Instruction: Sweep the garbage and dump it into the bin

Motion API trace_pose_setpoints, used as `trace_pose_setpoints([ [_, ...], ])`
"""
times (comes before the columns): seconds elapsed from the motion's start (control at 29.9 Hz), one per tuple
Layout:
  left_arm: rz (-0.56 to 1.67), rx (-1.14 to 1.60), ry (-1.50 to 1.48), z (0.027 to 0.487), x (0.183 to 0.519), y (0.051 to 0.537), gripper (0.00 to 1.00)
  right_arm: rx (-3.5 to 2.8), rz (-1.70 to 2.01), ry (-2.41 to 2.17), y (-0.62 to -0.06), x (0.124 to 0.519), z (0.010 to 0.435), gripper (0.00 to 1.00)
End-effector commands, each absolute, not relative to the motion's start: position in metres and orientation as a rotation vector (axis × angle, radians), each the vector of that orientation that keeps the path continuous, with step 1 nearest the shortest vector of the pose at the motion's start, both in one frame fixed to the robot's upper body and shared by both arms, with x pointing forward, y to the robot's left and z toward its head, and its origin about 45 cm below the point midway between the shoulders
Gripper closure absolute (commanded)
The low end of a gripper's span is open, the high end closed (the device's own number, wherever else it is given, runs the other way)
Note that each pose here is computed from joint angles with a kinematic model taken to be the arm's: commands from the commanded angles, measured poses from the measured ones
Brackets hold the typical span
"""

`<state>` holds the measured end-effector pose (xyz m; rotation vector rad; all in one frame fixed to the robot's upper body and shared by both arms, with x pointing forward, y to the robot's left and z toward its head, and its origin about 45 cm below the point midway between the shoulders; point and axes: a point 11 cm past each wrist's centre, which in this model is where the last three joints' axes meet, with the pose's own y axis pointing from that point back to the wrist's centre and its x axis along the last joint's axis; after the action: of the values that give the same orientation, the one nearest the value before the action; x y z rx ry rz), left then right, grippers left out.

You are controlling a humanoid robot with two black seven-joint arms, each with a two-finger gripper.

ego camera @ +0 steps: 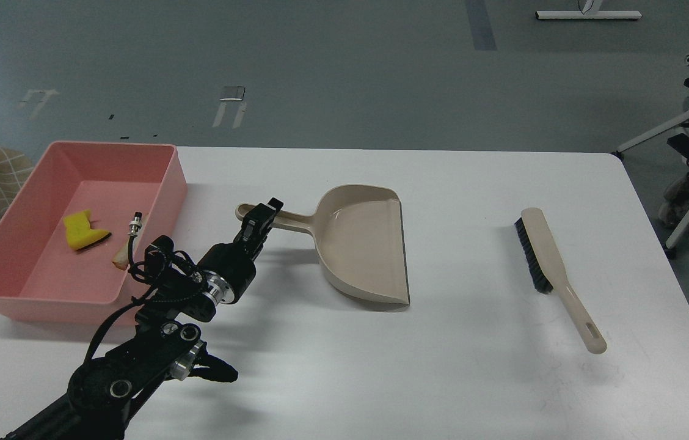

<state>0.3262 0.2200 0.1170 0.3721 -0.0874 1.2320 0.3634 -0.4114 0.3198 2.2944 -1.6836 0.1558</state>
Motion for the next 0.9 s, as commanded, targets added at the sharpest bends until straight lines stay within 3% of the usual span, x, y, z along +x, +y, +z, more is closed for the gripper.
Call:
trace_pose_setpoints([
  [0.0, 1.229, 0.374, -0.087, 0.117, 0.326, 0.219, 0.05, 2.298, 0.161, -1.693, -0.411, 0.364, 0.322, 0.03],
  [0.2, 1.203, 0.386, -0.094, 0.117, 0.322, 0.223, 0.02, 2.3, 0.162, -1.697, -0.412, 0.364, 0.323, 0.03],
  [0.57, 1.086, 0.518, -0.08, 0.09, 0.276, 0.241, 0.02, 2.299, 0.172, -1.708, -0.413, 0.365, 0.327, 0.03],
  [0.87, 1.031, 0.534, -0.157, 0.128, 0.256, 0.272, 0.02, 2.291, 0.166, -1.715, -0.417, 0.365, 0.326, 0.03],
])
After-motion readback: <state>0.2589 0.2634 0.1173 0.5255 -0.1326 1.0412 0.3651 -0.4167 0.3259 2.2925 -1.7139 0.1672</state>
